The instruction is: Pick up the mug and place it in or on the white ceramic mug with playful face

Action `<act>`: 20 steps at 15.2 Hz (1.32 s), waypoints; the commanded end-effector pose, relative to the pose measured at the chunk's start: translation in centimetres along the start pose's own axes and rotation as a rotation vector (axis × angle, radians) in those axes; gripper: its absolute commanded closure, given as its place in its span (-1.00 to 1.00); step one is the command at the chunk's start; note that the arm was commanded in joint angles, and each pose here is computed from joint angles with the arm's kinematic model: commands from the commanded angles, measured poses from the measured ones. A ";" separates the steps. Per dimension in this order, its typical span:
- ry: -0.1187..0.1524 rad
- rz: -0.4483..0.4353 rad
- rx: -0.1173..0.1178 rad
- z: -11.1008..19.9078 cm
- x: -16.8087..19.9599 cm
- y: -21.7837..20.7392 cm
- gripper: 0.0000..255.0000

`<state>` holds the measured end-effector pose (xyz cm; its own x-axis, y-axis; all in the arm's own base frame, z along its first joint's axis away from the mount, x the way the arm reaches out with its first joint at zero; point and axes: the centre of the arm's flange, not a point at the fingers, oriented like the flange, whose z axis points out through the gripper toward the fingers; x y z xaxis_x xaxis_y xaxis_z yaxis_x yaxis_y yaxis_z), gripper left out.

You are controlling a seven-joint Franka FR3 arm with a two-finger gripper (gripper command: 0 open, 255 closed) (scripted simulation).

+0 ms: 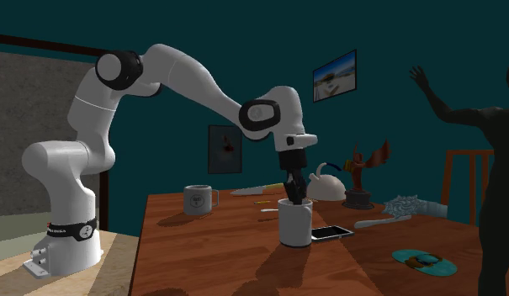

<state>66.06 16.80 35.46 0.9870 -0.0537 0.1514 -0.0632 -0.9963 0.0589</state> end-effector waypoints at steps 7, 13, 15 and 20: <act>0.000 0.000 0.000 -4.0 0.6 0.2 1.00; 0.000 0.000 0.000 -7.2 1.1 0.4 1.00; 0.000 0.000 0.000 -8.2 1.3 0.5 1.00; 0.000 0.000 0.000 -10.8 1.7 0.6 1.00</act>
<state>66.14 16.78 45.84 0.9870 -0.0537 0.1518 -0.0632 -0.9963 0.0590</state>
